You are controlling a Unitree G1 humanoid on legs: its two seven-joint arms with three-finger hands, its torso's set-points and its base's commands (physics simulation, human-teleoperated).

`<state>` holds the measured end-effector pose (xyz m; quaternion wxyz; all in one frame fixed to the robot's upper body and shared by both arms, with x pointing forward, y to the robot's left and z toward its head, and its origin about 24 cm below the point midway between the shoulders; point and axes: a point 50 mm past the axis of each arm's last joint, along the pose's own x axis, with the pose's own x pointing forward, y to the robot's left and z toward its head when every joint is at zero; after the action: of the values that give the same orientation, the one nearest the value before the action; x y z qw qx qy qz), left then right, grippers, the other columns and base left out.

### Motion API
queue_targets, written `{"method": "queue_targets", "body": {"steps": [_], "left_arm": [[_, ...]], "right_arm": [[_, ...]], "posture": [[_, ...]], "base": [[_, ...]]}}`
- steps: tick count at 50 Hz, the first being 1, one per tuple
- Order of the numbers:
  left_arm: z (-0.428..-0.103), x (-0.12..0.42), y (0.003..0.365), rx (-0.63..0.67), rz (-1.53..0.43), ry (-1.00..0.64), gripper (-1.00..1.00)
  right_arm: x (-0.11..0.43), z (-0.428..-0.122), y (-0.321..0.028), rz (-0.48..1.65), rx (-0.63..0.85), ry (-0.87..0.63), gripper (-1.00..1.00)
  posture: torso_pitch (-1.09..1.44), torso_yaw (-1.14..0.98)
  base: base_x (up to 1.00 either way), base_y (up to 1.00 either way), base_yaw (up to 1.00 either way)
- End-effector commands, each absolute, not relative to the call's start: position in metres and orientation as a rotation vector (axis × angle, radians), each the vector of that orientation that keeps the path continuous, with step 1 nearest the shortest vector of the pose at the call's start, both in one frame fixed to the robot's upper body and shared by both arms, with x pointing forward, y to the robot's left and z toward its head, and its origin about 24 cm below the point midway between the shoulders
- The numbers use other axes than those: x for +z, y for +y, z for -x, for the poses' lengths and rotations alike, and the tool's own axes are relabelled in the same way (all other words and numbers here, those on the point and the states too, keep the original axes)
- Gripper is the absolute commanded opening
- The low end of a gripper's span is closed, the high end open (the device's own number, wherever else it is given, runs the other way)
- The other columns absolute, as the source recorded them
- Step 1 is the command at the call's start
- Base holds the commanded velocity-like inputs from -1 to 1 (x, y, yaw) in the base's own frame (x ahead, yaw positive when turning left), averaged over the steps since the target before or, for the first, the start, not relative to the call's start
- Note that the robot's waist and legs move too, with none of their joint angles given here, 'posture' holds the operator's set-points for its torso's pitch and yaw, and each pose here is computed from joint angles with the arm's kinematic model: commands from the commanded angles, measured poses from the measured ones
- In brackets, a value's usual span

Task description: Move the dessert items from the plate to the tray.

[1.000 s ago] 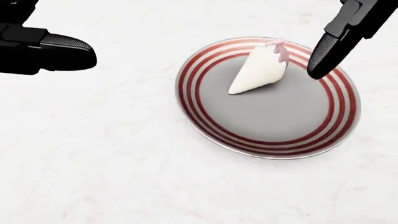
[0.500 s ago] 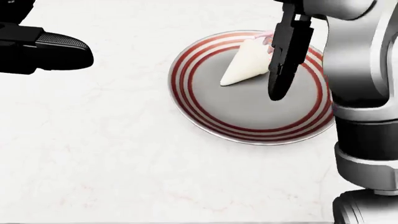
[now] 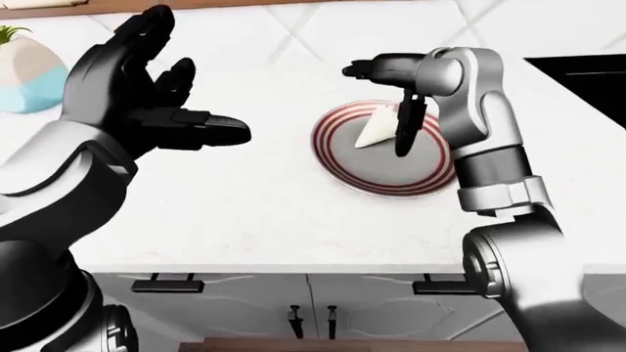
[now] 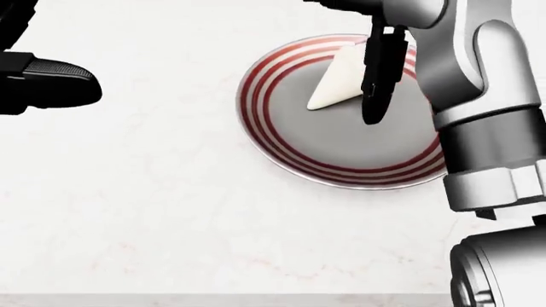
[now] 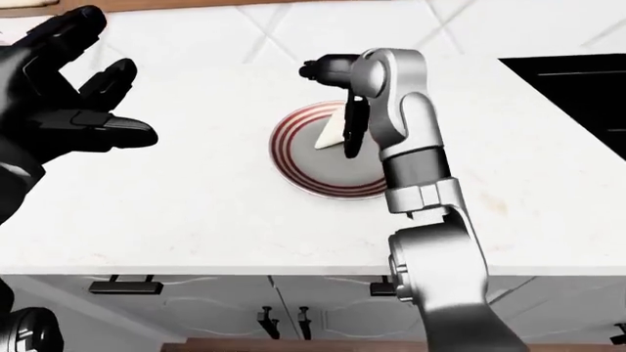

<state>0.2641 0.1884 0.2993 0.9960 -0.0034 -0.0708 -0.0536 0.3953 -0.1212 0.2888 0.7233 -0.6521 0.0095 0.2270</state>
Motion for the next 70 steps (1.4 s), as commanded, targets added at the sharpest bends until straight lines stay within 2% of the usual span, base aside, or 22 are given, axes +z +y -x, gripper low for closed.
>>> {"method": "queue_targets", "body": {"steps": [1,21,46,51,55,59,62,65,67,70], "left_arm": [[-0.258,0.314,0.19,-0.098,0.013,-0.228,1.0],[-0.253,0.321,0.195,-0.094,0.02,-0.235,1.0],[-0.253,0.315,0.197,-0.096,0.027,-0.237,1.0],[-0.254,0.314,0.198,-0.095,0.028,-0.236,1.0],[-0.253,0.314,0.197,-0.097,0.035,-0.234,1.0],[-0.252,0.314,0.198,-0.098,0.037,-0.235,1.0],[-0.251,0.313,0.199,-0.099,0.04,-0.235,1.0],[-0.252,0.312,0.199,-0.1,0.043,-0.235,1.0],[-0.253,0.311,0.199,-0.1,0.045,-0.234,1.0],[-0.25,0.312,0.2,-0.102,0.046,-0.235,1.0]], "right_arm": [[0.314,-0.389,-0.118,1.482,0.435,-0.079,0.81],[0.293,-0.398,-0.121,1.518,0.443,-0.025,0.62],[0.259,-0.415,-0.122,1.517,0.452,0.013,0.55],[0.252,-0.416,-0.121,1.544,0.465,0.02,0.35],[0.251,-0.416,-0.124,1.549,0.464,0.021,0.04],[0.238,-0.416,-0.124,1.571,0.479,0.036,-0.06],[0.213,-0.414,-0.125,1.669,0.524,0.07,-0.07],[0.207,-0.413,-0.126,1.679,0.521,0.072,-0.1],[0.206,-0.414,-0.127,1.684,0.514,0.069,-0.19],[0.212,-0.413,-0.13,1.675,0.49,0.061,-0.57]], "posture": [[0.0,0.0],[0.0,0.0],[0.0,0.0],[0.0,0.0],[0.0,0.0],[0.0,0.0],[0.0,0.0],[0.0,0.0],[0.0,0.0],[0.0,0.0]], "base": [[0.0,0.0,0.0],[0.0,0.0,0.0],[0.0,0.0,0.0],[0.0,0.0,0.0],[0.0,0.0,0.0],[0.0,0.0,0.0],[0.0,0.0,0.0],[0.0,0.0,0.0],[0.0,0.0,0.0],[0.0,0.0,0.0]]}}
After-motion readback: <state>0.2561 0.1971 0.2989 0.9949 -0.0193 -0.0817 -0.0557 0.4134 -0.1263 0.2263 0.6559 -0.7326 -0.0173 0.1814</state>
